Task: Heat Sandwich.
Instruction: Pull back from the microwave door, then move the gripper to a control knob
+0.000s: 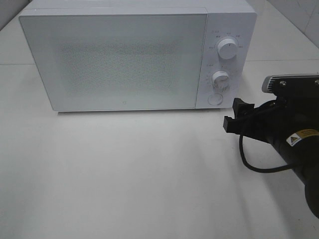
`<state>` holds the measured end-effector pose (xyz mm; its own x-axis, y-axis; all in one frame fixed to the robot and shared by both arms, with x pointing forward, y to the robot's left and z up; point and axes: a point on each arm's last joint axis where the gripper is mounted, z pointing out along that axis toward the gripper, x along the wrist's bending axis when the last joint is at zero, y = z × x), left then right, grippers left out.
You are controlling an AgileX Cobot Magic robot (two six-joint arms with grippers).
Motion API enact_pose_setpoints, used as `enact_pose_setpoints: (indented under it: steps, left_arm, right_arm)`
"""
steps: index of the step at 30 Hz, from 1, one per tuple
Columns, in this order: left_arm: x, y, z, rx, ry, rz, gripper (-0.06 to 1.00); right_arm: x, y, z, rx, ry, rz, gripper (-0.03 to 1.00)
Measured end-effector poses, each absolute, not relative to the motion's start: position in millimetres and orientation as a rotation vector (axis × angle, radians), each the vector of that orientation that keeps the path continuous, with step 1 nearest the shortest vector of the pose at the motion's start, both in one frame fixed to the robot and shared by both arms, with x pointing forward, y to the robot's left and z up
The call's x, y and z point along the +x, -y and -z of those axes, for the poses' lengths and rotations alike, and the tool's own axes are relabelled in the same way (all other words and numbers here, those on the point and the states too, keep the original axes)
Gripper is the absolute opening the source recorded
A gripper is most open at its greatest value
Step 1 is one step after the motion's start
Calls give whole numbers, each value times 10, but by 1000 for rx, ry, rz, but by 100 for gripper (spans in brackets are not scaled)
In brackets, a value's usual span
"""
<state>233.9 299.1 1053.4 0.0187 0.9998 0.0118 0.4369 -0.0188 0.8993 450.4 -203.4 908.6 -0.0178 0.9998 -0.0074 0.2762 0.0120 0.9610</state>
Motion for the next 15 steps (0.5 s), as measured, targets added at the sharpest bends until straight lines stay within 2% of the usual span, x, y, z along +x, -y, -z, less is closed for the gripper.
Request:
enact_pose_setpoints:
  steps: [15]
  left_arm:
    - [2339, -2991, -10534, 1554, -1514, -960, 99]
  right_arm:
    - [4988, 1890, -9033, 1371, -1434, -1102, 76]
